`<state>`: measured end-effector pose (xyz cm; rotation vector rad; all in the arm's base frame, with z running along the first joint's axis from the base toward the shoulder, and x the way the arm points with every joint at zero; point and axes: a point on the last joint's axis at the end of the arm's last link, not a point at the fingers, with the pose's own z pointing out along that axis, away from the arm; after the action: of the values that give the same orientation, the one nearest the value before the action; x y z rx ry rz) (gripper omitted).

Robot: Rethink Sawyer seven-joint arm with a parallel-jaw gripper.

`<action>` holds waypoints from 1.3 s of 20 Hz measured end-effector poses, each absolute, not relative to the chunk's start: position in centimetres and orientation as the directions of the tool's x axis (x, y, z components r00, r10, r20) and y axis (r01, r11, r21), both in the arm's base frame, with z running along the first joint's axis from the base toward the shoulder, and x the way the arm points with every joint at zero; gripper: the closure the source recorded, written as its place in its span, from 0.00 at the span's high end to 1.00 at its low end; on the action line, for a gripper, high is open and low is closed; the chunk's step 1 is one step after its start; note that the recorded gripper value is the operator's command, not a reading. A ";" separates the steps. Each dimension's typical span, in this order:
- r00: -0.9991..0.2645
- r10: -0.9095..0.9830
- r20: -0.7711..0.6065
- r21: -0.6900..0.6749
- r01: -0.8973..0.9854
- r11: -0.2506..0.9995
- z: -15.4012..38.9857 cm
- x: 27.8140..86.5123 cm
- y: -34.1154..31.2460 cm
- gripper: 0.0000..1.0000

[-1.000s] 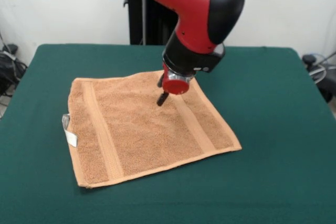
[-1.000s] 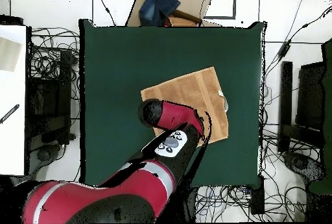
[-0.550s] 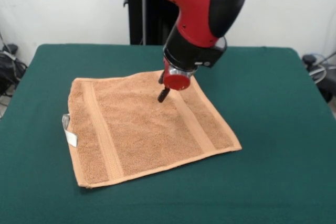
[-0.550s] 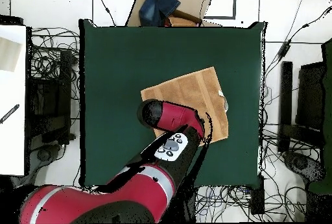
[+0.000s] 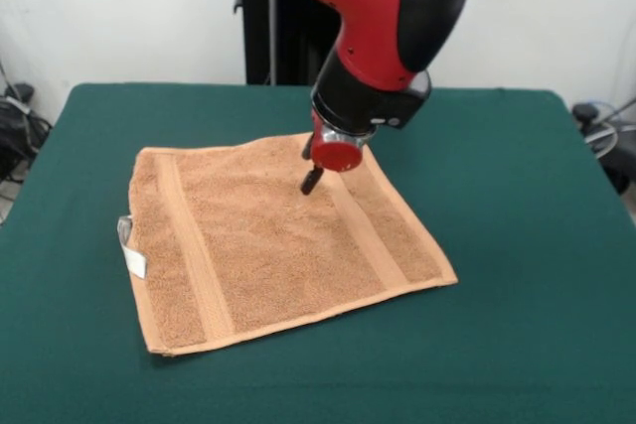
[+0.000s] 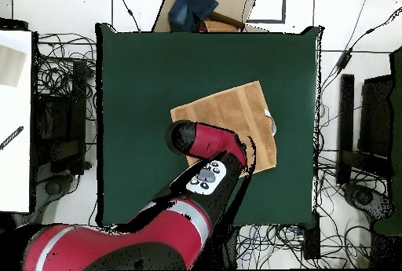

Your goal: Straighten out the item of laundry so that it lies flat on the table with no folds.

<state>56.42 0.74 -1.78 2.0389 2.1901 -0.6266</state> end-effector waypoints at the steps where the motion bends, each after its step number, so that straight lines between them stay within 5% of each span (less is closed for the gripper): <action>1: -0.109 0.937 -0.333 -0.240 0.970 0.028 -1.9 56.3 0.8 1.00; 26: -0.132 0.936 -0.326 -0.296 0.955 0.032 -5.6 54.1 2.9 1.00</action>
<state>54.12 2.94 -5.55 2.0412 2.2265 -0.6973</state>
